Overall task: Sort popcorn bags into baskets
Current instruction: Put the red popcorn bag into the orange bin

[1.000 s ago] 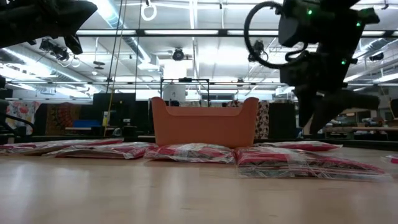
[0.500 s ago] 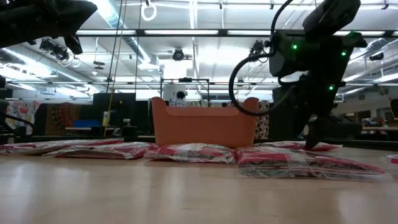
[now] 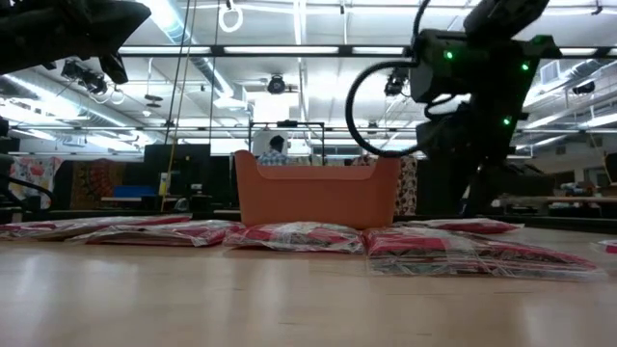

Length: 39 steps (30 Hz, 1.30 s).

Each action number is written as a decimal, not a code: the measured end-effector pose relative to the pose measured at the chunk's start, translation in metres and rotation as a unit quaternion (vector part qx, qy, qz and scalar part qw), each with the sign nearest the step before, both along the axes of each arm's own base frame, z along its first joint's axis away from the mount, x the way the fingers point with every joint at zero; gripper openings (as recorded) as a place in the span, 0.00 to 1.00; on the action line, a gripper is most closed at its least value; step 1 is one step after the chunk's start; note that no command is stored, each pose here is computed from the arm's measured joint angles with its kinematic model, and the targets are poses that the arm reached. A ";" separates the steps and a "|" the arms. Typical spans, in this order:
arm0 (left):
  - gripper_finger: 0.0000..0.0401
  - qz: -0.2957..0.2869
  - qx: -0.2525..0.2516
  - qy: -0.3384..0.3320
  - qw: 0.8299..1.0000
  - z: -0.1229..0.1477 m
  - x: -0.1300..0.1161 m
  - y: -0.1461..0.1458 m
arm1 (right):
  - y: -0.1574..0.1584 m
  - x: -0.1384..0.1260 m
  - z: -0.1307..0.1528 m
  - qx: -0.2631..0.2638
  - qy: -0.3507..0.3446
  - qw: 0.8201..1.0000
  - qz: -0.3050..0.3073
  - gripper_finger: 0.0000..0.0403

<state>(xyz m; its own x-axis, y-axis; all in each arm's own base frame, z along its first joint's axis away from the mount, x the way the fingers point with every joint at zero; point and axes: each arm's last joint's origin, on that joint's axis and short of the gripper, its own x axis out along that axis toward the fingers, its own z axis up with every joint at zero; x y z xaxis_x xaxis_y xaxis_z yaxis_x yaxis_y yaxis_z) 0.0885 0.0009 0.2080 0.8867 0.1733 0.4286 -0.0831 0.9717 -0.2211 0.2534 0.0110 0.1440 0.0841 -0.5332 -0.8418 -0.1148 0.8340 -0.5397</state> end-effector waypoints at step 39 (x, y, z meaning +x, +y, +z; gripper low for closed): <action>0.04 0.000 0.000 0.000 1.000 0.000 0.000 0.000 | -0.013 -0.014 -0.021 0.027 0.030 0.999 0.006 0.02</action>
